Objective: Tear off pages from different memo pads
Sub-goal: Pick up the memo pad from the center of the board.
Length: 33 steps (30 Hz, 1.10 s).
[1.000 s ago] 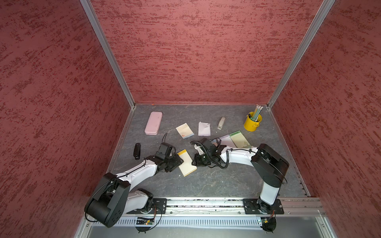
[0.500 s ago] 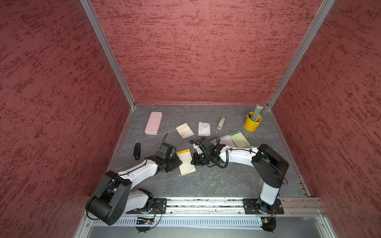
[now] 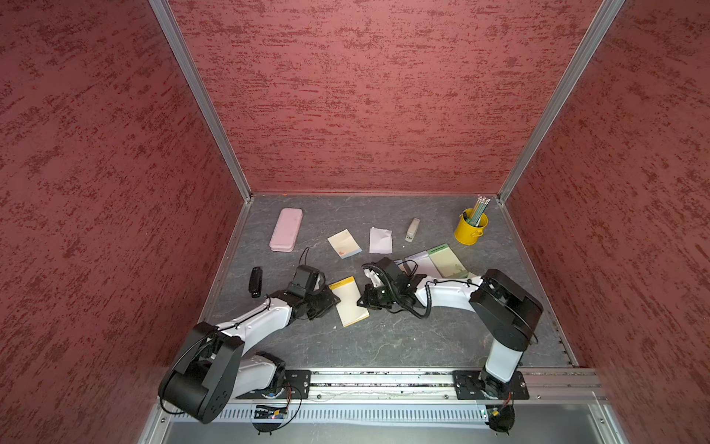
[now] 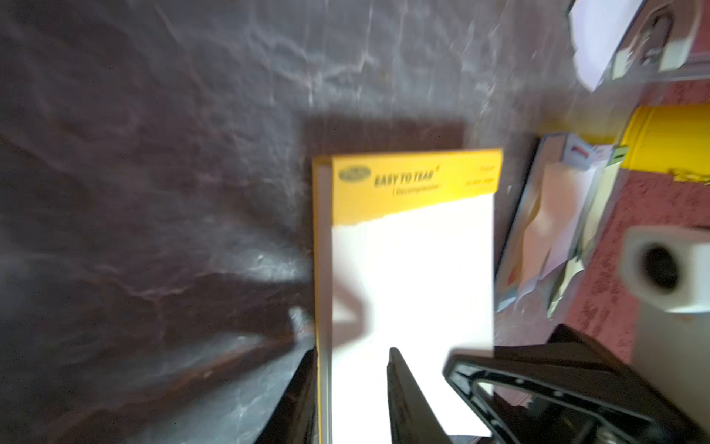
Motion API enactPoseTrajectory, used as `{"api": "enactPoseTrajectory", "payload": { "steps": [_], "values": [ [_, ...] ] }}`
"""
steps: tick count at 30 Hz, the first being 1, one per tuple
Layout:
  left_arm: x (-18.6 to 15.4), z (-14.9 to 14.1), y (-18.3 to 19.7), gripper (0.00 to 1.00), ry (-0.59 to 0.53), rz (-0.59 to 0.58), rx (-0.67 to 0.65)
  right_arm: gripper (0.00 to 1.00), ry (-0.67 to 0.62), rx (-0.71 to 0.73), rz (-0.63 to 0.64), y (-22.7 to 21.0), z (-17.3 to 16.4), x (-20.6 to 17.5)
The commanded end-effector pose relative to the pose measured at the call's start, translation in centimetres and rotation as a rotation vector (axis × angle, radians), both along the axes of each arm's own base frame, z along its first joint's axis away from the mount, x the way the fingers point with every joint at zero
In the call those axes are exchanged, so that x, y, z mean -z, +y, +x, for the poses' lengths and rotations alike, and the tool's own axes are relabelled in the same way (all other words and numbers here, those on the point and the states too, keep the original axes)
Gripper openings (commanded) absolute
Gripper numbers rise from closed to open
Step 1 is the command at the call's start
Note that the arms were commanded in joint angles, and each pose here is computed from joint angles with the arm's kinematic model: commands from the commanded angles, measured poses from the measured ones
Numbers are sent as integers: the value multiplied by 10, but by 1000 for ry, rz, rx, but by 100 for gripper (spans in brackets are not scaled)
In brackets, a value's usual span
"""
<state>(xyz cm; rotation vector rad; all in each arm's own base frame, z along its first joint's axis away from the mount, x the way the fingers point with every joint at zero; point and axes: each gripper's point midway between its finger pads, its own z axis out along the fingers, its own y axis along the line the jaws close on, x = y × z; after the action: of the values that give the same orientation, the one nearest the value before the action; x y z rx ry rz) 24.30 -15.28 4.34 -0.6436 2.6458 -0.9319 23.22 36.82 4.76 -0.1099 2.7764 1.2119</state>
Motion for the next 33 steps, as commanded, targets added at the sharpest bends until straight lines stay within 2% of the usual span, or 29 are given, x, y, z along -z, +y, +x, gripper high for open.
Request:
{"api": "enactPoseTrajectory", "payload": {
  "steps": [1, 6, 8, 12, 19, 27, 32, 33],
  "values": [
    [-43, 26, 2, 44, -161, -109, 15, 0, -122, -1, 190, 9, 16, -55],
    [-86, 46, 11, 62, -326, -220, 10, 0, -201, 32, 330, -1, 26, -93],
    [-99, 50, 8, 70, -392, -266, 23, 0, -229, 43, 384, -6, 29, -109],
    [-118, 57, -4, 80, -483, -334, 62, 0, -286, 15, 473, -7, 26, -142],
    [-124, 66, -33, 87, -546, -390, 123, 0, -321, -51, 557, -3, 16, -182],
    [-142, 74, -40, 86, -643, -417, 149, 0, -287, -117, 629, -1, 0, -197],
    [-130, 77, -42, 84, -610, -429, 170, 0, -294, -136, 645, -1, -4, -202],
    [-126, 78, -38, 84, -598, -419, 162, 0, -320, -143, 666, -4, -8, -215]
  ]
}}
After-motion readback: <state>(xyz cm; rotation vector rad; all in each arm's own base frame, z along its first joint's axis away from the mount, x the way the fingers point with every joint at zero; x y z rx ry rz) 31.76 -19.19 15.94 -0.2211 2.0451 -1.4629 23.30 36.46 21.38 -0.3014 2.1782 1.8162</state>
